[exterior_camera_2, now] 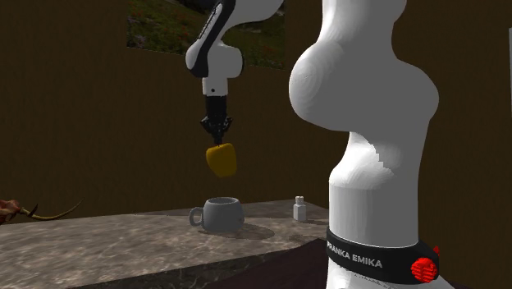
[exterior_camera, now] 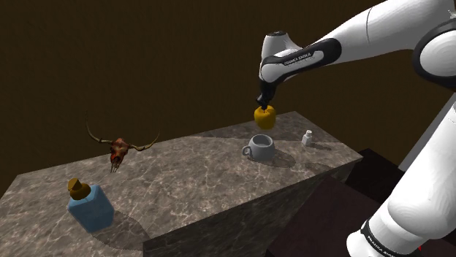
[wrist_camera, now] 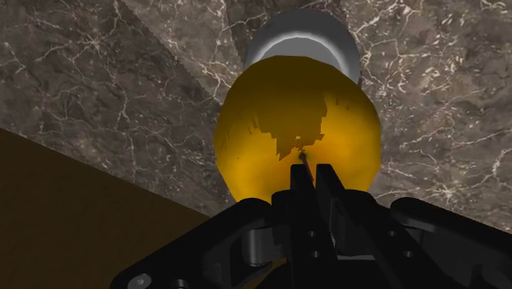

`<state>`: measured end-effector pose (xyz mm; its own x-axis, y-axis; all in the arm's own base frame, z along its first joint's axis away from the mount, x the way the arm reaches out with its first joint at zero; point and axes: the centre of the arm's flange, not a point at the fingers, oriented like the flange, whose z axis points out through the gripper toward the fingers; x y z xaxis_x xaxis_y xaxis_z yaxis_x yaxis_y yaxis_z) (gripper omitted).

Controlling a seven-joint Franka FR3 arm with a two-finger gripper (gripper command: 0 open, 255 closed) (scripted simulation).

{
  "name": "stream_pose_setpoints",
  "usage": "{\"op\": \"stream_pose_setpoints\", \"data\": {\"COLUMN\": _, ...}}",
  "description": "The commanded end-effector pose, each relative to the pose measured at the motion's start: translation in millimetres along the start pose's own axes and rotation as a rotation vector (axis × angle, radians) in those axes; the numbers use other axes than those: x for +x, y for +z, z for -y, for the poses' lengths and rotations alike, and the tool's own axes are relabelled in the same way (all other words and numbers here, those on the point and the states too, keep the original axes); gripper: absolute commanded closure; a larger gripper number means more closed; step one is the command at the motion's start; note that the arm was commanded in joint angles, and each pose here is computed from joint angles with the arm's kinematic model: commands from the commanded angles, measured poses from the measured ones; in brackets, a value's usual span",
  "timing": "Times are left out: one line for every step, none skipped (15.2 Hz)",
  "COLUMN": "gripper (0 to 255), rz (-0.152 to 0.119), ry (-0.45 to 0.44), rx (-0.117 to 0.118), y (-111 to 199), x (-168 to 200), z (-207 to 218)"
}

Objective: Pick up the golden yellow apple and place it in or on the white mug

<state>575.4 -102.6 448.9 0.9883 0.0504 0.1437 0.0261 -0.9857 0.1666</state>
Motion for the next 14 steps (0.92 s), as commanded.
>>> {"op": "stream_pose_setpoints", "data": {"gripper": 255, "rz": -0.001, "ry": 0.0, "rx": 0.0, "y": 10.1, "x": -2.0, "z": 1.8}}
{"op": "stream_pose_setpoints", "data": {"gripper": 255, "rz": -0.001, "ry": 0.0, "rx": 0.0, "y": 15.2, "x": -2.8, "z": 2.7}}
{"op": "stream_pose_setpoints", "data": {"gripper": 255, "rz": -0.001, "ry": 0.0, "rx": 0.0, "y": 20.4, "x": -3.5, "z": 3.6}}
{"op": "stream_pose_setpoints", "data": {"gripper": 255, "rz": -0.001, "ry": 0.0, "rx": 0.0, "y": 25.5, "x": -4.3, "z": 4.5}}
{"op": "stream_pose_setpoints", "data": {"gripper": 255, "rz": -0.001, "ry": 0.0, "rx": 0.0, "y": 30.7, "x": -5.1, "z": 5.4}}
{"op": "stream_pose_setpoints", "data": {"gripper": 255, "rz": -0.001, "ry": 0.0, "rx": 0.0, "y": 35.8, "x": -5.8, "z": 6.2}}
{"op": "stream_pose_setpoints", "data": {"gripper": 255, "rz": -0.001, "ry": 0.0, "rx": 0.0, "y": 41.0, "x": -6.6, "z": 7.1}}
{"op": "stream_pose_setpoints", "data": {"gripper": 255, "rz": -0.001, "ry": 0.0, "rx": 0.0, "y": 46.1, "x": -7.3, "z": 8.0}}
{"op": "stream_pose_setpoints", "data": {"gripper": 255, "rz": -0.001, "ry": 0.0, "rx": 0.0, "y": 51.3, "x": -8.1, "z": 8.9}}
{"op": "stream_pose_setpoints", "data": {"gripper": 255, "rz": -0.001, "ry": 0.0, "rx": 0.0, "y": 56.4, "x": -8.9, "z": 9.8}}
{"op": "stream_pose_setpoints", "data": {"gripper": 255, "rz": -0.001, "ry": 0.0, "rx": 0.0, "y": 61.6, "x": -9.6, "z": 10.6}}
{"op": "stream_pose_setpoints", "data": {"gripper": 255, "rz": -0.001, "ry": 0.0, "rx": 0.0, "y": 66.7, "x": -10.4, "z": 11.5}}
{"op": "stream_pose_setpoints", "data": {"gripper": 255, "rz": -0.001, "ry": 0.0, "rx": 0.0, "y": 71.9, "x": -11.1, "z": 12.4}}
{"op": "stream_pose_setpoints", "data": {"gripper": 255, "rz": -0.001, "ry": 0.0, "rx": 0.0, "y": 77.0, "x": -11.9, "z": 13.3}}
